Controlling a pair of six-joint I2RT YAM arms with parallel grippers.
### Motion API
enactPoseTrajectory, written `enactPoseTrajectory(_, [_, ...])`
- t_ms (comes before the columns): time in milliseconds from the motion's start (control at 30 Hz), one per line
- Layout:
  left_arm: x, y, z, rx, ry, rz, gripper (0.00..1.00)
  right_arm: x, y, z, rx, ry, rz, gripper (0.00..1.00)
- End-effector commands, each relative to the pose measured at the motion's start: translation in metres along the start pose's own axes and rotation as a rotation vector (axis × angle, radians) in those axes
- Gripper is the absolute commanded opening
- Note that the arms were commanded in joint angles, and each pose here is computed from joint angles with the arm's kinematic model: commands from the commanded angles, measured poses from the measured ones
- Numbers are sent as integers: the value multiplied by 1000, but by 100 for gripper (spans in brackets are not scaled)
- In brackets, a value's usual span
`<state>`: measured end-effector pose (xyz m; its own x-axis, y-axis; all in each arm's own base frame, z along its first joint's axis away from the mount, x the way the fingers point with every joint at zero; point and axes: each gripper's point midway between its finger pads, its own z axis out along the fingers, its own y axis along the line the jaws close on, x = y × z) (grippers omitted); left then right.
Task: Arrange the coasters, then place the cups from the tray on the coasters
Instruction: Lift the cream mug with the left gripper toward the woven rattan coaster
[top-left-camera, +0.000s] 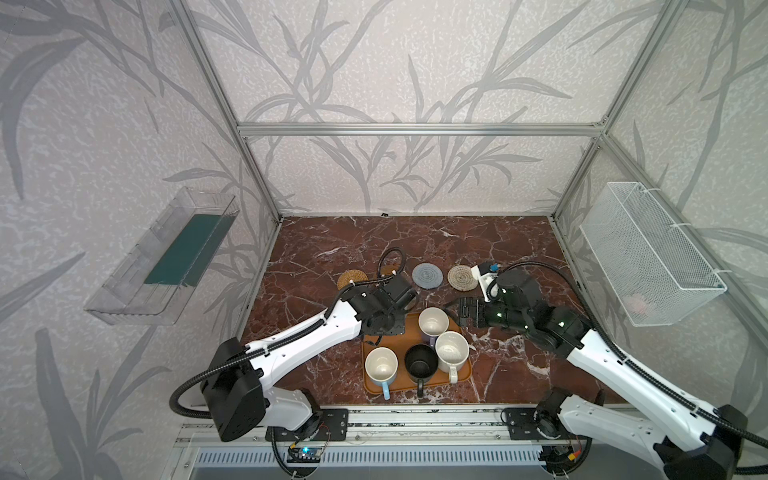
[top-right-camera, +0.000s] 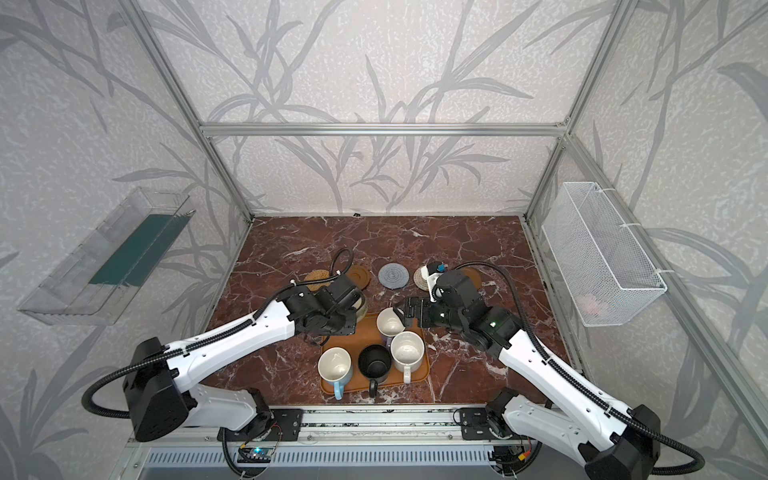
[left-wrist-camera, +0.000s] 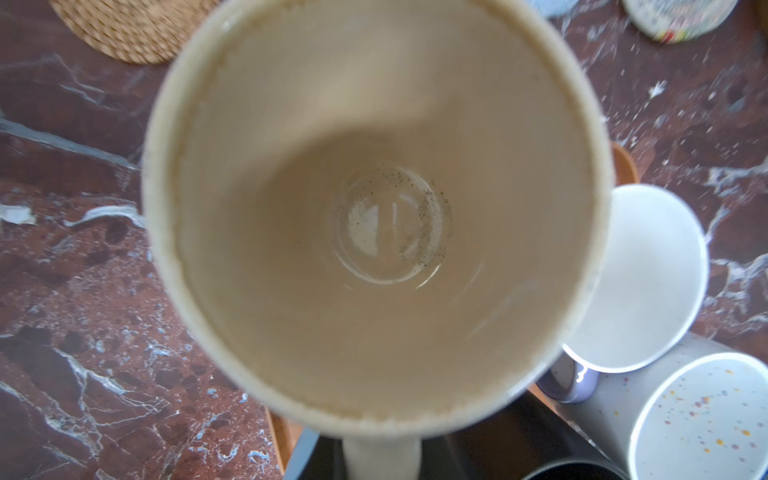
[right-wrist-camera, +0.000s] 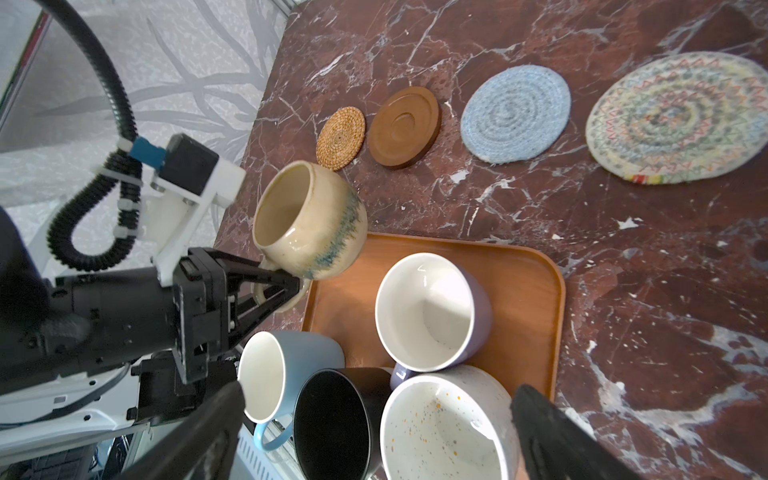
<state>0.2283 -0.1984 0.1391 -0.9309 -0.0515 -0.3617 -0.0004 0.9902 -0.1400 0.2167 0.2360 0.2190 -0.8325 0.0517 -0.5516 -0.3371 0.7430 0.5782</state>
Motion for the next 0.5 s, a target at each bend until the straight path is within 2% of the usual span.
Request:
enactPoseTrajectory(0, [-30,11,-23,-1,-114,-26,0,-5,24,4,-55,2,-75,99])
enactPoseTrajectory(233, [-54,37,-36,-10,-133,-35,0,-6,52,25,-91,21,-126,99])
enactPoseTrajectory(467, [-79,63,-36,-33,-138,-28,0,-21,71,49,-94,-5,-58,99])
